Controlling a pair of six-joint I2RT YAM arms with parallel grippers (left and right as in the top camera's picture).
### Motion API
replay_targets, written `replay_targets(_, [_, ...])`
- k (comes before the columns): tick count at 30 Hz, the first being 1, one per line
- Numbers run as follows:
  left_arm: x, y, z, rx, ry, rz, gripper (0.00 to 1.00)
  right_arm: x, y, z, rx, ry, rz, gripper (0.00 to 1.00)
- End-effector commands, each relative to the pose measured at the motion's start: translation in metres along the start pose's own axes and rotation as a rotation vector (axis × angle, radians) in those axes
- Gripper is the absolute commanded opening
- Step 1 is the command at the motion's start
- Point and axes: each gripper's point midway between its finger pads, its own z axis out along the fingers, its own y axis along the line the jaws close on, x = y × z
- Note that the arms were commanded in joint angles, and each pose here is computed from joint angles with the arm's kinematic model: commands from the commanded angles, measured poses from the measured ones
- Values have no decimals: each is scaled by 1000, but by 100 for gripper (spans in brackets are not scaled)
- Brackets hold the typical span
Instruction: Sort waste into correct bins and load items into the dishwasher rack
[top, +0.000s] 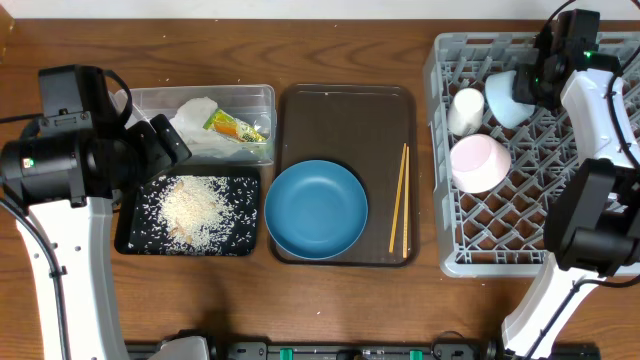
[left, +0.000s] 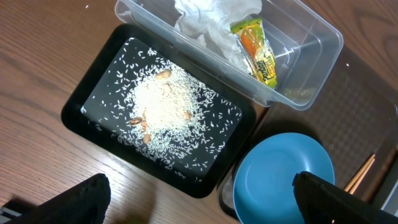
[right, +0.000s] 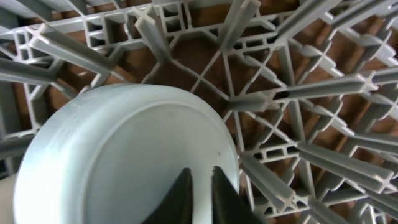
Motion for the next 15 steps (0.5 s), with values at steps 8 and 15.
replay_targets(8, [-1, 4, 0, -17, -5, 1, 96, -10, 54, -106, -146, -114, -82, 15])
replay_targets(15, [-1, 4, 0, -17, -5, 1, 96, 4, 36, -87, -54, -43, -28, 1])
